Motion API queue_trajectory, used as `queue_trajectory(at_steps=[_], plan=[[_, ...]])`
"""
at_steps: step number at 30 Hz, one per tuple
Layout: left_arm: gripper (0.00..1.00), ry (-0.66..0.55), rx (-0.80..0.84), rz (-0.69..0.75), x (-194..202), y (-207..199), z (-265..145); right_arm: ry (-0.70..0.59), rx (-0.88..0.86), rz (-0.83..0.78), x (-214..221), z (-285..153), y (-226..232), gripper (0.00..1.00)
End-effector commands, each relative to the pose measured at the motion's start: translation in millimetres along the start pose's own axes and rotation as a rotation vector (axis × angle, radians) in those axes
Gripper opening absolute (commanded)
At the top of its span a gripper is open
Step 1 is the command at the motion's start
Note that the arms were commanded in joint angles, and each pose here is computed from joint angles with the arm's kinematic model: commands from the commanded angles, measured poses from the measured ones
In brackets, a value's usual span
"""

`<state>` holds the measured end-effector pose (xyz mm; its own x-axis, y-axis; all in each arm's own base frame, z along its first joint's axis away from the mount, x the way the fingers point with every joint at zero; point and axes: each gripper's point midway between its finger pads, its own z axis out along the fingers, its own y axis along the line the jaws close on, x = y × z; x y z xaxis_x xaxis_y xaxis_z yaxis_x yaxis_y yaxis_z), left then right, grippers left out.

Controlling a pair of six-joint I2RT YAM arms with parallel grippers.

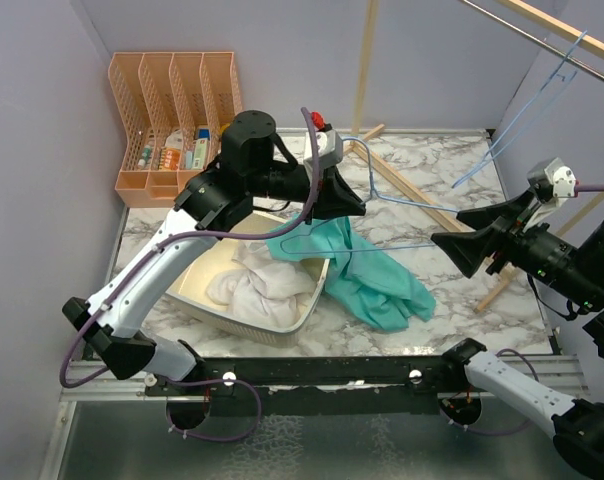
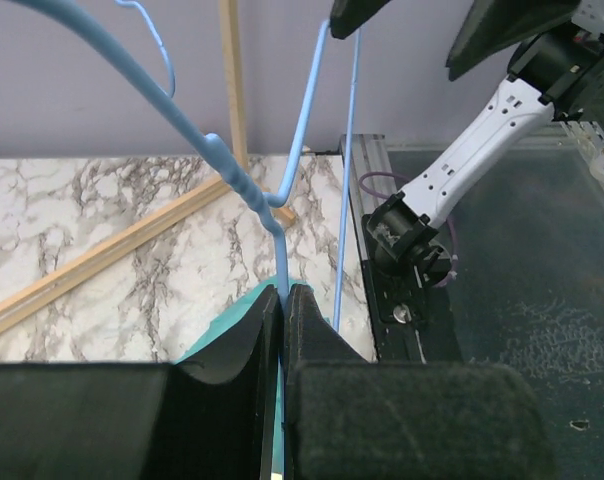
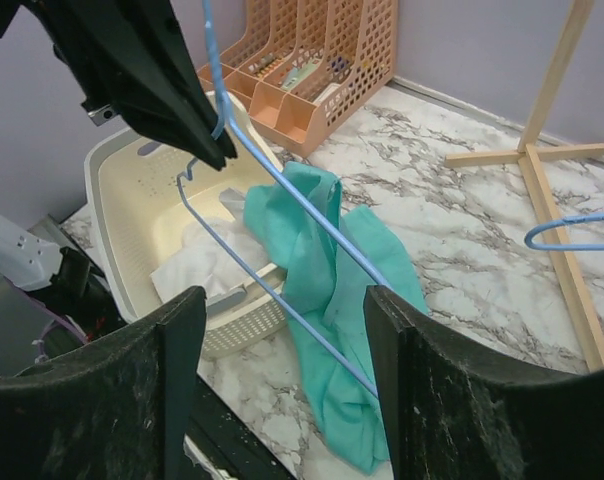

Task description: Remove the t-shirt from the hanger

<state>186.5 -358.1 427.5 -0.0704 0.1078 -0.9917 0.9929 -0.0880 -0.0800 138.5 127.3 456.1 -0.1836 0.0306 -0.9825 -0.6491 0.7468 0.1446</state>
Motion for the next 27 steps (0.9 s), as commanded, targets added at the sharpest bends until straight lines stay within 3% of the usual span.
queue_trajectory(at_steps=[1, 9, 18, 27], plan=[[0.00, -0.026, 0.054, 0.040, -7.8, -28.3, -12.1, -0.043, 0.001, -0.048, -17.4, -5.0, 0.5, 0.65], [0.00, 0.017, 0.053, 0.014, 14.8, -44.0, -24.9, -0.086, -0.103, -0.061, -35.8, -13.8, 22.1, 0.64], [0.00, 0.000, 0.046, 0.040, 8.4, -53.2, -33.3, 0.158, -0.298, 0.039, 22.4, 22.4, 44.1, 0.61], [0.00, 0.007, 0.049, 0.054, 8.7, -58.0, -37.4, 0.218, -0.303, 0.063, 37.5, 30.3, 42.4, 0.40]])
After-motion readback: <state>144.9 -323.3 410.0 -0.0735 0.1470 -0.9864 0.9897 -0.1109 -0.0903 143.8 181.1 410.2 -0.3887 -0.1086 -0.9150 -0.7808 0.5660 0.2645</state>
